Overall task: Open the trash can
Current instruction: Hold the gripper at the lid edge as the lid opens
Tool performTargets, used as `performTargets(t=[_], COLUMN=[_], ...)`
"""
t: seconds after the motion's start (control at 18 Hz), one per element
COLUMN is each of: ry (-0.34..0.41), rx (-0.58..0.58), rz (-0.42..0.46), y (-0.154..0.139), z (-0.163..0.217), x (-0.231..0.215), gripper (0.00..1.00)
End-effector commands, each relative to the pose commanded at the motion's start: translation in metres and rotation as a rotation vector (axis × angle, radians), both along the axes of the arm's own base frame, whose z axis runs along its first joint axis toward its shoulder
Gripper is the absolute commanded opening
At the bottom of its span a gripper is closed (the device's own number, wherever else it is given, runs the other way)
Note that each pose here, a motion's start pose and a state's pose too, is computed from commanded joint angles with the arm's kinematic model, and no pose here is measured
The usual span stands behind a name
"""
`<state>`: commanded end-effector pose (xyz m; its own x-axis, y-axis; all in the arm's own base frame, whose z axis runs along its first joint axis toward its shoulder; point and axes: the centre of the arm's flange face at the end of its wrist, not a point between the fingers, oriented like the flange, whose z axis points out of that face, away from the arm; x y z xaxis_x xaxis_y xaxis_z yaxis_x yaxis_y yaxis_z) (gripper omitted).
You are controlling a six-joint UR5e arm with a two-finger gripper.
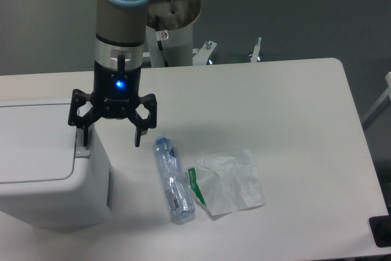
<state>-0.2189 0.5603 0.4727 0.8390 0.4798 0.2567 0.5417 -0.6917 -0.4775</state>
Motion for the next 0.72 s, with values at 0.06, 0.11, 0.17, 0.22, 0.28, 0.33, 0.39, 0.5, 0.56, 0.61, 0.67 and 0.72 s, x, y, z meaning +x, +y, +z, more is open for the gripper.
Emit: performTargets(t=[0.06,0.11,0.17,0.22,0.28,0.33,0.39,0.5,0.56,0.61,0.67,0.72], ry=[0.001,0.001,0.0,-0.001,-0.001,0.0,0.0,0.003,0.009,0.016,0.022,0.027], rx=[0.001,0.001,0.0,-0.001,-0.001,-0.001,-0.001,0.002,0.014,0.027,0.033,0.039], rz=[0.002,0.002,0.002,0.002,0.002,0.0,0.0,0.0,0.002,0.004,0.006,0.009], y=[0.0,0.0,0.001,0.001,0.001,0.001,0.001,0.001,-0.001,-0.001,-0.002,-0.003], z=[0.001,0.001,0.0,-0.001,-0.001,-0.001,-0.001,0.001,0.009,0.017,0.021,0.026], x=[-0.001,-0.001,-0.002,-0.002,-0.002,-0.002,-0.002,-0.002,-0.002,-0.002,-0.004,-0.006], gripper=[1.0,1.0,1.0,1.0,1.0,1.0,1.0,1.0,1.0,1.0,1.0,1.0])
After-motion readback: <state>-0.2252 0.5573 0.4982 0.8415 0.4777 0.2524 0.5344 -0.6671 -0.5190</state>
